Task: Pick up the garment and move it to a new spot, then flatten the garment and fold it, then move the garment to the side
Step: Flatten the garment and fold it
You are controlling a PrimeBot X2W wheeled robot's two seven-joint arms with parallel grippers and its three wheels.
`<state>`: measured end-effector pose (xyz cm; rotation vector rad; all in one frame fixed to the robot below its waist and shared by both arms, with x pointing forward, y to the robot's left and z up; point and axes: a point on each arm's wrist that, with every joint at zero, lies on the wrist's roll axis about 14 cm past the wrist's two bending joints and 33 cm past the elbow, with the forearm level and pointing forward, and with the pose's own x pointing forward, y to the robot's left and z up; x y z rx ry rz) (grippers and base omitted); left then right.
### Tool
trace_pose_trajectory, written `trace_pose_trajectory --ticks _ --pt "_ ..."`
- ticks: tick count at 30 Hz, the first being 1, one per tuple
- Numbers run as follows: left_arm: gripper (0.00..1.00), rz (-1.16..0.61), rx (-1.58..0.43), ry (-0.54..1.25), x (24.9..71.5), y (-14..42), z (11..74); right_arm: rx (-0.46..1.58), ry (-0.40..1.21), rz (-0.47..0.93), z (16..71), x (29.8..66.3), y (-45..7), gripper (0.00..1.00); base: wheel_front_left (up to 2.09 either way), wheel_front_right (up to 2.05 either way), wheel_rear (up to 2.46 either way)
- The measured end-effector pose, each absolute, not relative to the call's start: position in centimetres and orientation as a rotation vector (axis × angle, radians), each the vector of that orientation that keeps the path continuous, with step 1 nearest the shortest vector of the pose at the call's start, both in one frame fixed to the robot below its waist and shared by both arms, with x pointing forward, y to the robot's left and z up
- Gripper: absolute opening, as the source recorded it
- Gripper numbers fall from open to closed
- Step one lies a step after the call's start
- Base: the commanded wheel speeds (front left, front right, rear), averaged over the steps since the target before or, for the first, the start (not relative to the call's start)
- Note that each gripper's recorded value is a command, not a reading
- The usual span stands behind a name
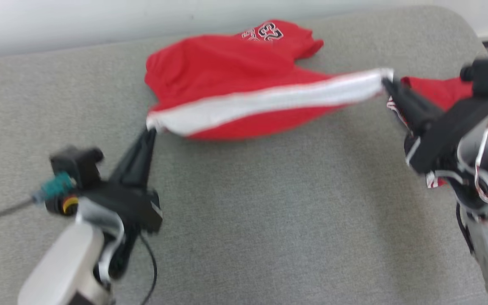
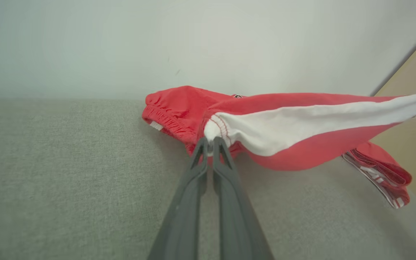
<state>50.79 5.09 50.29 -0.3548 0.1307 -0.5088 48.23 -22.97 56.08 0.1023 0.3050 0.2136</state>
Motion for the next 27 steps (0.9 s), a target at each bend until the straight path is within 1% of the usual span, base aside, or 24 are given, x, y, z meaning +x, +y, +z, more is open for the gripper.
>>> trace_pose_trajectory --ticks 5,13,21,27 --pt "0.0 -0.503 -0.246 0.178 47.6 6.0 48.7 0.104 0.425 0.215 54.0 44.8 -22.9 0.0 0.0 0.0 0.0" --pt "0.0 -0.469 -0.176 0.26 43.0 7.6 46.4 0.125 0.597 0.226 51.1 39.8 -22.3 0.0 0.0 0.0 0.0" --pt "0.0 -0.433 -0.157 0.336 39.0 8.5 44.4 0.175 0.746 0.258 48.9 34.7 -21.5 0.0 0.0 0.0 0.0" --pt "0.0 -0.414 -0.153 0.388 36.6 9.0 43.3 0.256 0.857 0.282 47.6 30.9 -21.1 0.0 0.0 0.0 0.0"
